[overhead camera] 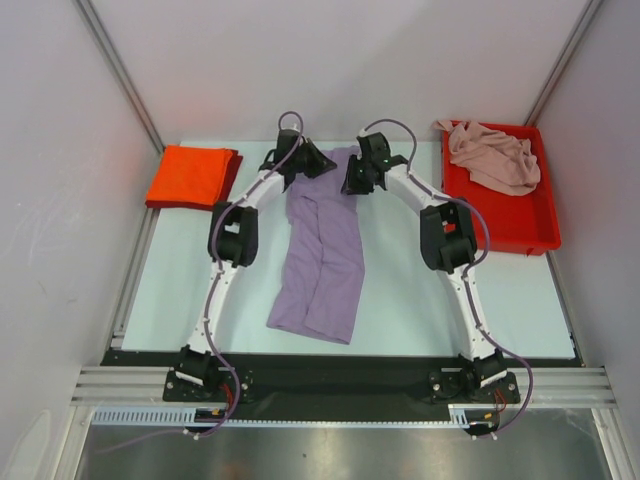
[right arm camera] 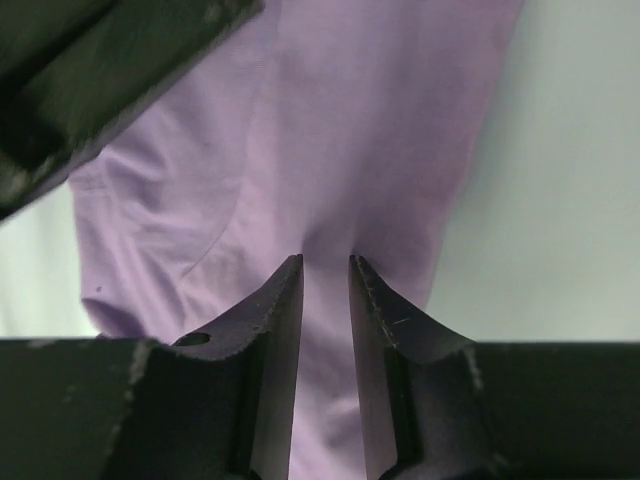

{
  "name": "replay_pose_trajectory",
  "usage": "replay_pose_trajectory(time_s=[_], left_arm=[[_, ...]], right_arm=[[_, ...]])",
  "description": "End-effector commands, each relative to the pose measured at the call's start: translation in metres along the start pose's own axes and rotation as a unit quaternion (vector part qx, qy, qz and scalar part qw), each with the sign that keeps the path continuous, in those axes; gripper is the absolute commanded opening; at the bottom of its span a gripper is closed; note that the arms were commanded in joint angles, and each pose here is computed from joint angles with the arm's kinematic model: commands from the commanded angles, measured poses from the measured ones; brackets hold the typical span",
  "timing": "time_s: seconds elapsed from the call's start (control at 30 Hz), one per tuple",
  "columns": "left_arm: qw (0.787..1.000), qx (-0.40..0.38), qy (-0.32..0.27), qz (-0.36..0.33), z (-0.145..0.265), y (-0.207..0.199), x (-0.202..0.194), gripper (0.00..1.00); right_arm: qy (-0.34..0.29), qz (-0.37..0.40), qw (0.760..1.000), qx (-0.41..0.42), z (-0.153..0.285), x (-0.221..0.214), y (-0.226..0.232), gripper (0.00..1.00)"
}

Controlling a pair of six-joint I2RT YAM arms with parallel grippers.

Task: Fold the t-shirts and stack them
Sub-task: Fold the tshirt

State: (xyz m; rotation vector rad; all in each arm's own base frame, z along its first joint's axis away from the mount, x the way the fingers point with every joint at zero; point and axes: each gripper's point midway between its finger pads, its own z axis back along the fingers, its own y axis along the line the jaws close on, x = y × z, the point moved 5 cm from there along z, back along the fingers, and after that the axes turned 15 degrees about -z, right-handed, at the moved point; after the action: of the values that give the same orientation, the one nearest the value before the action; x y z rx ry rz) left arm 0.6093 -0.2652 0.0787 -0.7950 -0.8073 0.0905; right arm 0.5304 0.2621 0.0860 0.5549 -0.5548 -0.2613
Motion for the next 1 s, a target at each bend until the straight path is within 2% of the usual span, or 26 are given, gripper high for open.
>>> replay_pose_trajectory(time_s=[0.0,0.03,0.07,0.1,0.13,0.17,0.27,0.3,0.33,0.4,0.43,0.47,0.5,0.57,0.6,0.67,0.7,0.73,0.8,0.83,0.9,0.93,0.97], left_arm=[[0.994,-0.07,-0.035,-0.074,0.036,-0.042,0.038,0.12],[0.995,-0.057,-0.029,-0.08,0.043,-0.039,0.032,0.19],[0.988,-0.066,-0.063,-0.121,0.071,-0.069,0.061,0.32],[0.989,-0.048,-0.057,-0.125,0.082,-0.07,0.063,0.37],[0.988,-0.037,-0.062,-0.135,0.095,-0.078,0.07,0.4],[0.986,-0.026,-0.059,-0.155,0.121,-0.09,0.08,0.45],[0.981,0.015,-0.059,-0.184,0.181,-0.111,0.085,0.48],[0.98,0.021,-0.057,-0.19,0.195,-0.113,0.08,0.48],[0.983,0.043,-0.02,-0.179,0.2,-0.091,0.048,0.49],[0.978,0.042,-0.037,-0.203,0.248,-0.108,0.04,0.54],[0.979,0.062,-0.001,-0.195,0.256,-0.086,0.005,0.57],[0.977,0.071,0.013,-0.199,0.268,-0.08,-0.009,0.6],[0.976,0.076,0.005,-0.206,0.293,-0.087,-0.015,0.61],[0.972,0.107,0.067,-0.197,0.311,-0.063,-0.061,0.62],[0.972,0.111,0.074,-0.195,0.323,-0.061,-0.072,0.62],[0.973,0.114,0.088,-0.183,0.349,-0.054,-0.105,0.62],[0.973,0.116,0.095,-0.177,0.357,-0.051,-0.115,0.63],[0.972,0.121,0.101,-0.173,0.369,-0.047,-0.129,0.63],[0.97,0.137,0.116,-0.164,0.38,-0.039,-0.145,0.64],[0.97,0.142,0.118,-0.157,0.386,-0.036,-0.152,0.65],[0.97,0.144,0.141,-0.136,0.393,-0.035,-0.165,0.66],[0.97,0.143,0.153,-0.123,0.394,-0.032,-0.174,0.66],[0.97,0.143,0.158,-0.117,0.397,-0.031,-0.179,0.66]], right_arm=[[-0.025,0.004,0.999,0.03,-0.006,0.018,0.007,0.31],[-0.022,0.0,1.0,0.018,-0.014,0.017,0.001,0.31],[-0.023,-0.005,1.0,0.014,-0.018,0.019,-0.003,0.31],[-0.021,-0.015,1.0,0.011,-0.022,0.022,-0.01,0.31],[-0.006,-0.034,0.999,-0.004,-0.036,0.013,-0.024,0.3],[-0.019,-0.039,0.999,0.003,-0.034,0.025,-0.02,0.31],[-0.037,-0.045,0.998,-0.002,-0.037,0.044,-0.033,0.31],[-0.03,-0.04,0.999,0.021,-0.034,0.047,-0.027,0.32],[-0.031,-0.035,0.998,0.035,-0.03,0.051,-0.022,0.33],[-0.033,-0.012,0.997,0.073,-0.009,0.062,0.0,0.41],[-0.033,-0.006,0.996,0.081,0.002,0.065,0.009,0.45],[-0.044,0.005,0.994,0.097,0.025,0.073,0.026,0.48],[-0.048,0.009,0.994,0.1,0.039,0.077,0.033,0.59],[-0.04,0.013,0.995,0.089,0.068,0.076,0.042,0.64],[-0.055,0.014,0.995,0.084,0.101,0.082,0.054,0.67],[-0.023,0.006,0.998,0.057,0.135,0.063,0.055,0.7],[-0.031,0.018,0.998,0.058,0.172,0.058,0.066,0.71],[0.011,0.012,1.0,0.023,0.177,0.029,0.049,0.72],[0.046,0.028,0.999,0.002,0.196,-0.009,0.044,0.74],[0.064,0.029,0.997,-0.014,0.22,-0.037,0.032,0.75],[0.078,0.034,0.996,-0.003,0.241,-0.074,0.035,0.81],[0.074,0.036,0.996,0.017,0.265,-0.089,0.036,0.82],[0.108,0.028,0.994,0.004,0.264,-0.121,0.016,0.83]])
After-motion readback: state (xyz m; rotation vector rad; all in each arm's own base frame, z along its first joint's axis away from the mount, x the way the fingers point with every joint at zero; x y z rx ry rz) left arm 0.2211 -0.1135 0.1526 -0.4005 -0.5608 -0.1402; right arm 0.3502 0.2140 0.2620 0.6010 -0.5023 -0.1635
